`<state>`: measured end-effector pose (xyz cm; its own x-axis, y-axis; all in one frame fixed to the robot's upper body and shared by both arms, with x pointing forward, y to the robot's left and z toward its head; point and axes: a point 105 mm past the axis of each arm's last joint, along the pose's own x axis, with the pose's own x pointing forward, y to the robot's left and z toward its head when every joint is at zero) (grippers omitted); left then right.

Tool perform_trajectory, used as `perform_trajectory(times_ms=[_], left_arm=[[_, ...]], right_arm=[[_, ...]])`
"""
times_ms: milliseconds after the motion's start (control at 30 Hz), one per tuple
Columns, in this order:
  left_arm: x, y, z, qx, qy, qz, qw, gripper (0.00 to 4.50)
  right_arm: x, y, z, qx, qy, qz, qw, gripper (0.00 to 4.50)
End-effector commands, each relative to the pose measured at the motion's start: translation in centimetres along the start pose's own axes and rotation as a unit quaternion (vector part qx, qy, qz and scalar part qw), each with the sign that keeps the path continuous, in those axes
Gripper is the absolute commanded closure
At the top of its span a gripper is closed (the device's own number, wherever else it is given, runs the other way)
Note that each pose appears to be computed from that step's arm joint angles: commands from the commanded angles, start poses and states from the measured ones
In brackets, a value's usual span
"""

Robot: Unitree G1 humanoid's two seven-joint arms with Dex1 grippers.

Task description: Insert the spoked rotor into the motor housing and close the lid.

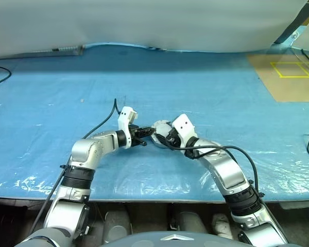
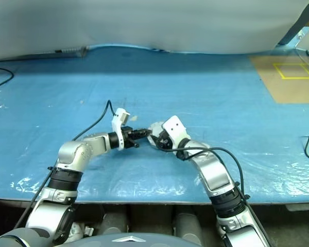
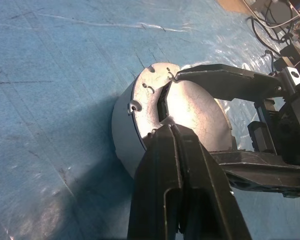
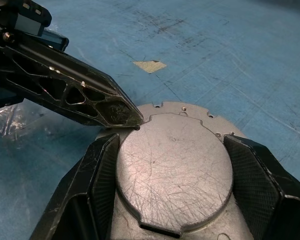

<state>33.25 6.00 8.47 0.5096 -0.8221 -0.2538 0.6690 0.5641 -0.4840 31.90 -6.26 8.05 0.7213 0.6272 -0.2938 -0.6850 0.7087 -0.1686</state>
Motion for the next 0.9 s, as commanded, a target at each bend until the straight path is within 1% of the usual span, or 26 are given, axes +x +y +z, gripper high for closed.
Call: perform_trajectory(times_ms=[33,100,133,167,200,367,467,567,667,900], left_arm=[[0.7,0.3,-2.0,-0.003,0.041,0.012,0.999,4.50],[0.9,0.3,-2.1,0.000,0.043,0.014,0.999,4.50],[1.0,0.3,-2.1,0.003,0.045,0.014,0.999,4.50],[1.1,0.2,-2.1,0.005,0.046,0.014,0.999,4.50],[1.1,0.2,-2.2,0.006,0.047,0.014,0.999,4.50],[1.0,0.4,-2.0,0.006,0.044,0.015,0.999,4.50],[0.8,0.6,-2.1,0.009,0.044,0.018,0.999,4.50],[0.8,0.5,-2.1,0.011,0.044,0.016,0.999,4.50],[0.9,0.4,-2.1,0.015,0.044,0.012,0.999,4.50],[1.2,0.0,-2.1,0.021,0.043,0.003,0.999,4.50]], right_arm=[[0.1,0.8,-3.4,0.027,0.064,0.010,0.998,1.53],[0.1,0.8,-3.3,0.031,0.061,0.012,0.998,0.80],[0.0,0.7,-3.1,0.034,0.056,0.010,0.998,0.55],[-0.1,0.6,-3.0,0.036,0.053,0.009,0.998,0.21],[-0.2,0.5,-2.8,0.037,0.048,0.008,0.998,0.06],[-1.9,0.1,-0.5,0.055,-0.009,0.015,0.998,0.06],[-4.0,-0.6,1.5,0.096,-0.066,0.016,0.993,0.06],[-5.2,-1.5,2.4,0.131,-0.097,0.005,0.987,0.06],[-5.8,-2.0,2.2,0.168,-0.100,-0.002,0.981,0.06],[-5.1,-2.8,-0.5,0.297,-0.050,-0.024,0.953,0.06]])
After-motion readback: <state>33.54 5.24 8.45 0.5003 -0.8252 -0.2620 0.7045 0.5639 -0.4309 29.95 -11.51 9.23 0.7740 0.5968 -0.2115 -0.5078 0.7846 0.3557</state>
